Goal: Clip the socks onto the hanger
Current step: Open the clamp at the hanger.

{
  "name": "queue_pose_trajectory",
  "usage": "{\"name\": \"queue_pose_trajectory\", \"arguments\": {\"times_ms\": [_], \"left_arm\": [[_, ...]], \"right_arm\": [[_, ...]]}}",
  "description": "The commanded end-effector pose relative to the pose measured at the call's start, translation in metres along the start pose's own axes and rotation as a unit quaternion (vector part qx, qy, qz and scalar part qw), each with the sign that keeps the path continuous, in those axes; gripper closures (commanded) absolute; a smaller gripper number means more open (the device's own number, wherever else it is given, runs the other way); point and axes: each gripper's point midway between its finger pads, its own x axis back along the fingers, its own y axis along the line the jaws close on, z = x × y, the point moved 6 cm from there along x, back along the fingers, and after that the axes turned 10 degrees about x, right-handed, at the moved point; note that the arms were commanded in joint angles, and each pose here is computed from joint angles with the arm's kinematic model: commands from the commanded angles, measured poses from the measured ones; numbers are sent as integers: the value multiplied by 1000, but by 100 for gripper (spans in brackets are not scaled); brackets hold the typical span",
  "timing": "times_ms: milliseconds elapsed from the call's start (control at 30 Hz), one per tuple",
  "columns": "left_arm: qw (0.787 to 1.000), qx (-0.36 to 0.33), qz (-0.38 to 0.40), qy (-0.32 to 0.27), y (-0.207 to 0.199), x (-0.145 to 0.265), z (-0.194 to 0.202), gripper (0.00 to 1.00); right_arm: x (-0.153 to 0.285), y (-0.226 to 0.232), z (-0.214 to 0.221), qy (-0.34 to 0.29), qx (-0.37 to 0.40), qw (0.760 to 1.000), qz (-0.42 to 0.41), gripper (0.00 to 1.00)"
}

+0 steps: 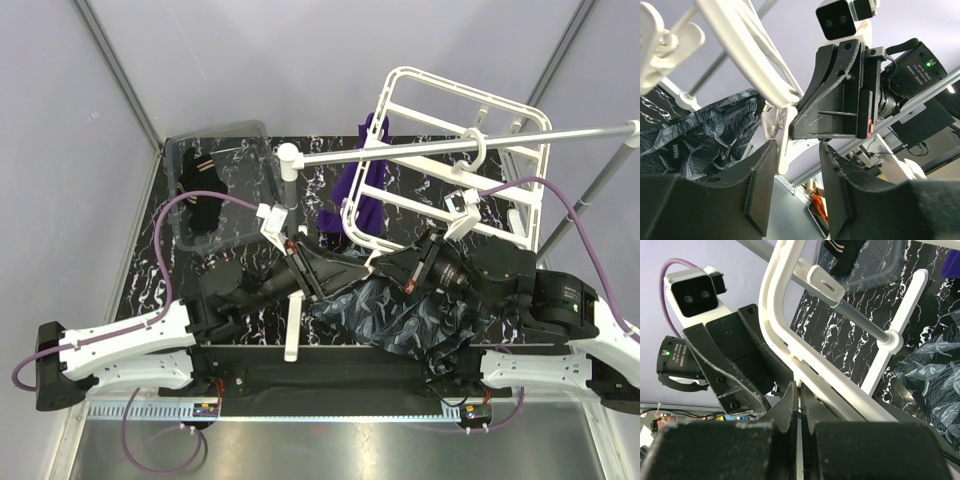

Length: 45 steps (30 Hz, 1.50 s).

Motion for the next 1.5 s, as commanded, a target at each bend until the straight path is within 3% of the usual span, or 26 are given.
{"name": "queue_pose_trajectory", "arguments": {"times_ms": [0,200,333,500,900,1000,1100,1133,1200,1233,1400,1467], "left_arm": [[998,17,51,18,-15,-2,2,58],[999,13,23,17,-7,2,3,57],[1000,17,1,-1,0,4,0,41],[1000,23,-1,10,0,-1,3,41],[999,30,35,5,-8,-5,2,63],[999,26,40,6,-9,-7,2,72],[999,24,43,14,-9,-11,4,90],[999,24,41,17,-7,-13,6,100],[999,25,42,16,-6,-13,6,100],[999,26,43,15,-6,-13,6,100],[999,25,46,-4,-7,-13,1,100],[998,22,51,-8,-9,-14,1,100]], "right_arm": [[3,2,-9,-23,-17,1000,-7,100],[7,2,-9,-23,-19,999,-11,100],[8,3,-10,-22,-19,999,-17,100],[8,5,-10,-22,-15,999,-20,100],[7,4,-6,-12,-16,1000,-23,100],[8,3,-5,-10,-16,1000,-23,100],[9,0,-5,-13,-22,1000,-16,100],[9,0,-5,-13,-23,1000,-15,97],[10,-2,-7,-20,-31,999,-9,89],[11,-4,-6,-20,-33,999,-2,76],[17,-12,-8,-24,-42,999,19,60],[19,-14,-6,-19,-43,999,22,58]]}}
